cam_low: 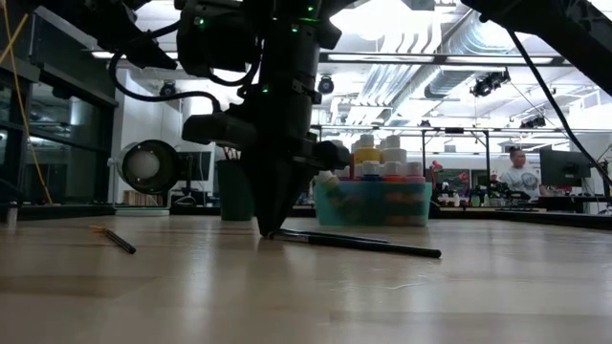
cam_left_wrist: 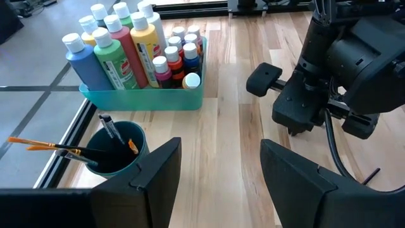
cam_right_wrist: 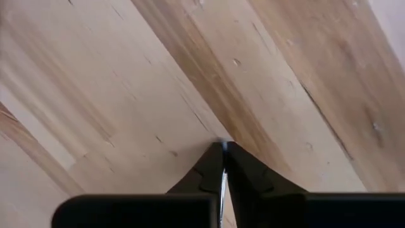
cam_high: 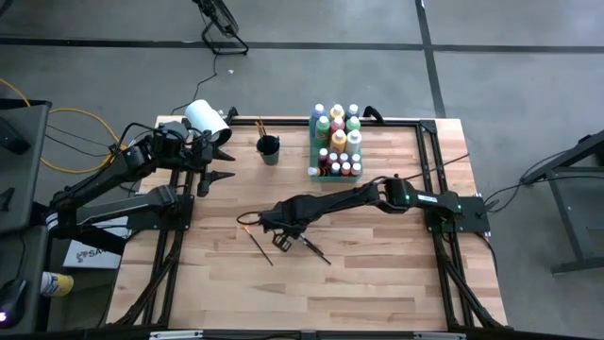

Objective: Pick & Place Paint Supplies
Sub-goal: Put the black silver paint brush into the black cup

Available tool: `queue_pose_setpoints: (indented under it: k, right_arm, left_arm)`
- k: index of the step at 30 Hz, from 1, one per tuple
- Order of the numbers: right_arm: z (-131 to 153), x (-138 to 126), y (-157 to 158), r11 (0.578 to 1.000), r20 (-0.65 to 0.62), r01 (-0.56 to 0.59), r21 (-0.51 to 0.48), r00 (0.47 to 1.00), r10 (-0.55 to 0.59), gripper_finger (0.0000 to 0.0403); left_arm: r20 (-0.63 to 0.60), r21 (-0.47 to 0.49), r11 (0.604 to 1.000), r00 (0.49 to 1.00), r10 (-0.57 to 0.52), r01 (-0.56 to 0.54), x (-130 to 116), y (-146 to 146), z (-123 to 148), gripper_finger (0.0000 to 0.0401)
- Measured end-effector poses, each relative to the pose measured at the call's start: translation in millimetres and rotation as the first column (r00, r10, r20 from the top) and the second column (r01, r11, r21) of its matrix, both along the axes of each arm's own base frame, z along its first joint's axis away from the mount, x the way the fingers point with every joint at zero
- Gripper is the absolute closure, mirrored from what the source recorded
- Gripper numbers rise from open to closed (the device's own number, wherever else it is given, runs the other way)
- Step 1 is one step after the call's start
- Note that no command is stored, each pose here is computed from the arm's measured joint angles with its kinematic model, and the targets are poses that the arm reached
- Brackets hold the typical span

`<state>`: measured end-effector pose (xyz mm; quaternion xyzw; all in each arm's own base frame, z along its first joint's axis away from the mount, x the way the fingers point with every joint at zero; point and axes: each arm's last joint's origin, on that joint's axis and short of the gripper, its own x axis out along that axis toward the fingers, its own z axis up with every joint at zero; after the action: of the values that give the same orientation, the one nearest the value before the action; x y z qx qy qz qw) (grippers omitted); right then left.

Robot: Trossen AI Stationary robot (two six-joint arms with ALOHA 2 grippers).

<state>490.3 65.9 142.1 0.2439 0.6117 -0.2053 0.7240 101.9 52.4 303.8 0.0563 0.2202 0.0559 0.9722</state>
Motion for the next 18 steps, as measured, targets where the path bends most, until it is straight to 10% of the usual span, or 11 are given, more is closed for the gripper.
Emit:
queue_pose_setpoints:
  k: [18]
  right_arm:
    - [17.7, -0.6, -8.8, 0.993, 0.052, 0.111, -0.034, 0.993, -0.109, 0.0399]
  left_arm:
    - [0.0, 0.0, 1.0, 1.0, 0.0, 0.0, 0.0, 0.0, 0.0, 0.019]
